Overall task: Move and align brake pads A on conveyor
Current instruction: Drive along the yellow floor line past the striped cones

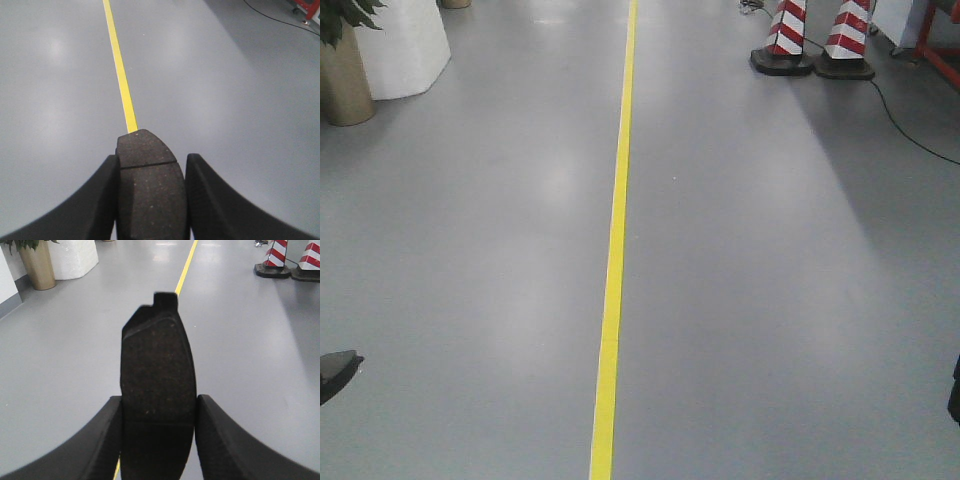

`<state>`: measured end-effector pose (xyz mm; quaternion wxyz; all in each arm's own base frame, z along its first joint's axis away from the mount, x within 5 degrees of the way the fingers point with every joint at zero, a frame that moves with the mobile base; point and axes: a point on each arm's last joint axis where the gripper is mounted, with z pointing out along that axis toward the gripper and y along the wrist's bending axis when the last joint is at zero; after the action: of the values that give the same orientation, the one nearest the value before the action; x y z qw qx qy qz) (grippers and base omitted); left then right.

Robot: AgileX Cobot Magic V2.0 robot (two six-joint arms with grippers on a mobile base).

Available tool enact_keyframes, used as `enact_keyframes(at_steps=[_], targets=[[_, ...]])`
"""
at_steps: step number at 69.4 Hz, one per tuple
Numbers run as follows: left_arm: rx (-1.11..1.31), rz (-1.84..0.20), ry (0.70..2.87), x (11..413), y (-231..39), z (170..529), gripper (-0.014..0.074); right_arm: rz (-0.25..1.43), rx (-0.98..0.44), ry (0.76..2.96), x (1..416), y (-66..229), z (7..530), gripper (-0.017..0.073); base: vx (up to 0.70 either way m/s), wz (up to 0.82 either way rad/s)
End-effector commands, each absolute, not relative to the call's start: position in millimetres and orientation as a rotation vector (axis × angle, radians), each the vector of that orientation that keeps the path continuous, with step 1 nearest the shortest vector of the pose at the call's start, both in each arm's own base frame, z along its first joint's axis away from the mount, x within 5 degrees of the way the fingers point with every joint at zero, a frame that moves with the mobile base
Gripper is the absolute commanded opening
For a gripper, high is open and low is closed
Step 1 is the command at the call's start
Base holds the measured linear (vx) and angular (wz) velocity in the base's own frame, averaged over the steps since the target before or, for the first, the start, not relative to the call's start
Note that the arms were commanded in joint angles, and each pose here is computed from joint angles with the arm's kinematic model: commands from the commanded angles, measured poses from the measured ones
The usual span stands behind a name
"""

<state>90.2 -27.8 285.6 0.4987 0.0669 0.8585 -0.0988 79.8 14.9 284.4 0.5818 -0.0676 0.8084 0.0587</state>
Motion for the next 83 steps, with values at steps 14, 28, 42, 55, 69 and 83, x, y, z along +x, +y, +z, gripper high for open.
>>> enact_keyframes(at_steps=[14, 28, 42, 55, 69, 83], targets=[[0.169, -0.282, 1.968, 93.6, -31.2, 301.8, -0.0006, 0.128, -0.157, 1.766, 82.0, 14.7, 302.8, -0.0003, 0.6, 0.05], [0.169, -0.282, 1.968, 93.6, -31.2, 301.8, -0.0006, 0.128, -0.157, 1.766, 82.0, 14.7, 302.8, -0.0003, 0.61, 0.0], [0.169, -0.282, 1.968, 93.6, -31.2, 301.8, -0.0006, 0.128, -0.157, 1.766, 82.0, 14.7, 302.8, -0.0003, 0.63, -0.02], [0.169, -0.282, 1.968, 93.6, -31.2, 301.8, -0.0006, 0.128, -0.157, 1.766, 82.0, 14.7, 302.8, -0.0003, 0.65, -0.03], [0.169, -0.282, 1.968, 93.6, -31.2, 301.8, -0.0006, 0.128, -0.157, 1.766, 82.0, 14.7, 302.8, -0.0003, 0.66, -0.06], [0.169, -0.282, 1.968, 93.6, -31.2, 301.8, -0.0006, 0.128, -0.157, 1.766, 82.0, 14.7, 302.8, -0.0003, 0.66, -0.09]])
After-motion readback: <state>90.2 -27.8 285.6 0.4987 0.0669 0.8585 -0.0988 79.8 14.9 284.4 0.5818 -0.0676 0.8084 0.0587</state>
